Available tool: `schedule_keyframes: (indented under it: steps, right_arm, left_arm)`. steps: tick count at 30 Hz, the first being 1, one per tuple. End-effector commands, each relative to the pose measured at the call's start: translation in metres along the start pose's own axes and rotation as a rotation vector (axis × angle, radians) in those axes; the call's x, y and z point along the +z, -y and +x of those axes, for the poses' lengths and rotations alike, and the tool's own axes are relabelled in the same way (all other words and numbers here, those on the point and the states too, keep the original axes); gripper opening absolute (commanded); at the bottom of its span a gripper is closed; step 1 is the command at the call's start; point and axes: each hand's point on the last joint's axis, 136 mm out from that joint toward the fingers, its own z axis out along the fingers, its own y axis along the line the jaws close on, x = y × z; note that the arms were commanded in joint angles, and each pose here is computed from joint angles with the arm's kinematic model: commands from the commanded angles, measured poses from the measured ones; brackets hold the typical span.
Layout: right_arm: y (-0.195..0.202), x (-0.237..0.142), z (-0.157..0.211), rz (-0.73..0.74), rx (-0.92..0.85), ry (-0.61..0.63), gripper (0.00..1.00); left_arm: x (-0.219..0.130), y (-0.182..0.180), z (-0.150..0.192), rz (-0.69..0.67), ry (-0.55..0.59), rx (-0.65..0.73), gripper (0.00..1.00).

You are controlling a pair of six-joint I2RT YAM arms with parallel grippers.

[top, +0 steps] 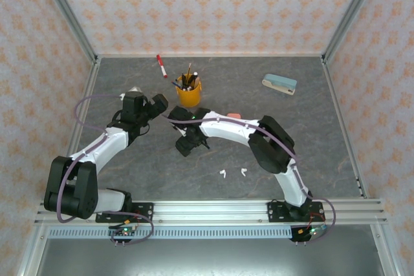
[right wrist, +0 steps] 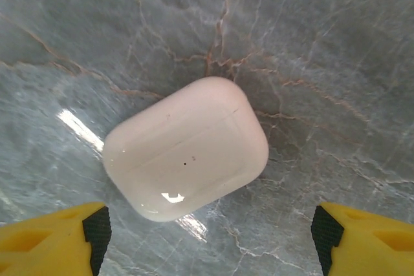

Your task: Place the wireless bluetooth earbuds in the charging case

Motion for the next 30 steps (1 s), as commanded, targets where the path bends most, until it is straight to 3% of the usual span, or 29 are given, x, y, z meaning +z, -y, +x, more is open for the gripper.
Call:
schedule_keyframes:
  steps: [1, 20, 30]
  right_arm:
    - [0.002, -0.007, -0.011, 0.026, -0.073, 0.006, 0.83]
    - [0.004, 0.025, -0.016, 0.025, 0.019, -0.019, 0.76]
    - [0.014, 0.018, 0.002, 0.071, 0.381, -0.001, 0.59]
  left_arm:
    - [-0.006, 0.009, -0.012, 0.025, 0.021, 0.002, 1.0]
    - [-0.004, 0.013, -0.012, 0.05, 0.015, -0.021, 1.0]
    - [-0.005, 0.015, -0.011, 0.06, 0.011, -0.027, 1.0]
